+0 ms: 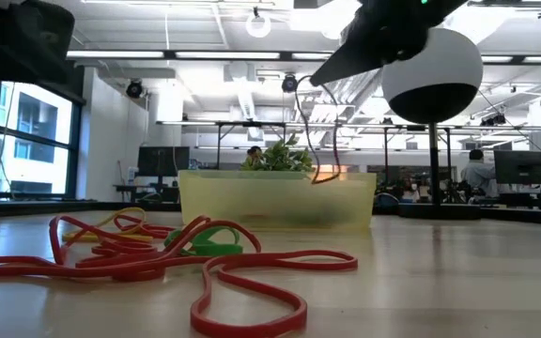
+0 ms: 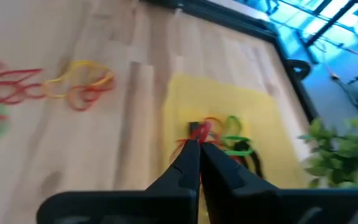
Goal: Pick and place rubber bands into bin
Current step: Put the red rubber band into the yellow bin
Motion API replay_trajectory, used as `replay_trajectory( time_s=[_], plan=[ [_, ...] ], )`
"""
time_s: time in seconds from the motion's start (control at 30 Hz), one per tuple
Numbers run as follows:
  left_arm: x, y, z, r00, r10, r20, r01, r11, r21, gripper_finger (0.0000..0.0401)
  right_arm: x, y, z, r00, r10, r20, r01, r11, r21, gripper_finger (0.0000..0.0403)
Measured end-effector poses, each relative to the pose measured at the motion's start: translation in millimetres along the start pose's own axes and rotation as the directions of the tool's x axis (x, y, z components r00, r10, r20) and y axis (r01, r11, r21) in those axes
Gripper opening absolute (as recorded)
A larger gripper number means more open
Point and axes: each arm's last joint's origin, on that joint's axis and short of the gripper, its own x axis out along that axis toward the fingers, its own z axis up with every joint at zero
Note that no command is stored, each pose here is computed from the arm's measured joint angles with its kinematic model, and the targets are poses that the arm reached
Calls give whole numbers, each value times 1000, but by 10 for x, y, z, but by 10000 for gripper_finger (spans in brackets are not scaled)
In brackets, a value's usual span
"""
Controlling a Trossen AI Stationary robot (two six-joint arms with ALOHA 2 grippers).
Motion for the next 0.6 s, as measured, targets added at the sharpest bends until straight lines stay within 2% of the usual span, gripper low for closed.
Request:
replay_trajectory(
  time_s=[0.3, 0.43, 0.6],
  plan=[
    [173, -160, -41, 1000, 1, -23, -1, 1000, 17, 112, 87, -439, 39, 996, -57, 72, 57, 998, 2, 0],
    [236, -217, -59, 1000, 2, -28, -1, 1000, 22, 112, 120, -632, -14, 995, -88, 46, 87, 996, 25, 0],
    [302, -277, -75, 1000, 7, -25, -6, 1000, 18, 111, 190, -807, -109, 998, -69, 7, 69, 995, 68, 0]
  ],
)
